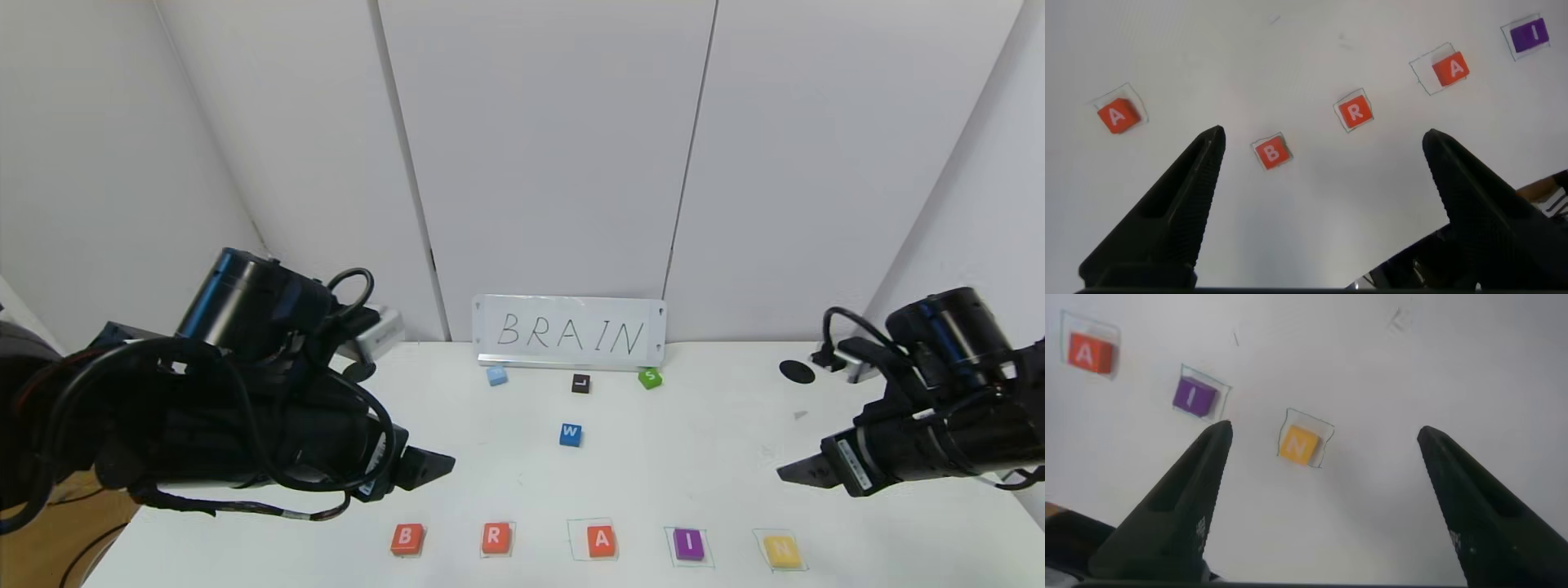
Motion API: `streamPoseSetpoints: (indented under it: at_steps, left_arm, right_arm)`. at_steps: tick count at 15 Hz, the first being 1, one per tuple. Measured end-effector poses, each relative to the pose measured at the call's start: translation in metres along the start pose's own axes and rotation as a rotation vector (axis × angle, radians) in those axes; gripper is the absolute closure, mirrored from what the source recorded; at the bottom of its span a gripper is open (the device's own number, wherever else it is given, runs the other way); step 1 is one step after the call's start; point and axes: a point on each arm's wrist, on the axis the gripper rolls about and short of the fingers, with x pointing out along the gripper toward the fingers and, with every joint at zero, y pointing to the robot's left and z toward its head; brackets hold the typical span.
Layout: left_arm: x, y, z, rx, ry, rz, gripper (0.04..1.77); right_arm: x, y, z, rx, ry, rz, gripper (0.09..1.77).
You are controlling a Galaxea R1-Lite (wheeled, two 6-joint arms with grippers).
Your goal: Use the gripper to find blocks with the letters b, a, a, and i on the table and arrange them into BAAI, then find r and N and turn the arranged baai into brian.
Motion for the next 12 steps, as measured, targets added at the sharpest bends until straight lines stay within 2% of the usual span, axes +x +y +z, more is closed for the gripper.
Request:
streamPoseSetpoints:
  at_steps: [3,6,7,9,12]
  left_arm:
    - [-0.013,0.039,-0.002,-0.141,-0.031,0.113,0.09]
    - [-0.045,0.072,-0.017,-0.204,-0.089,0.228,0.09]
    - [-0.058,0.076,-0.024,-0.211,-0.117,0.249,0.09]
    - [-0.086,0.072,-0.038,-0.213,-0.191,0.259,0.09]
    - [-0.134,0.051,-0.065,-0.168,-0.359,0.214,0.09]
  right_arm:
    - [-0.047,-0.002,0.001,0.106,-0.241,-0.032,0.2]
    - [-0.091,-0.012,-0.011,0.161,-0.435,-0.093,0.19]
    - [-0.106,-0.014,-0.018,0.174,-0.485,-0.118,0.18]
    - [-0.135,-0.013,-0.037,0.185,-0.58,-0.157,0.17]
    - [-0.174,0.002,-0.072,0.154,-0.729,-0.189,0.17]
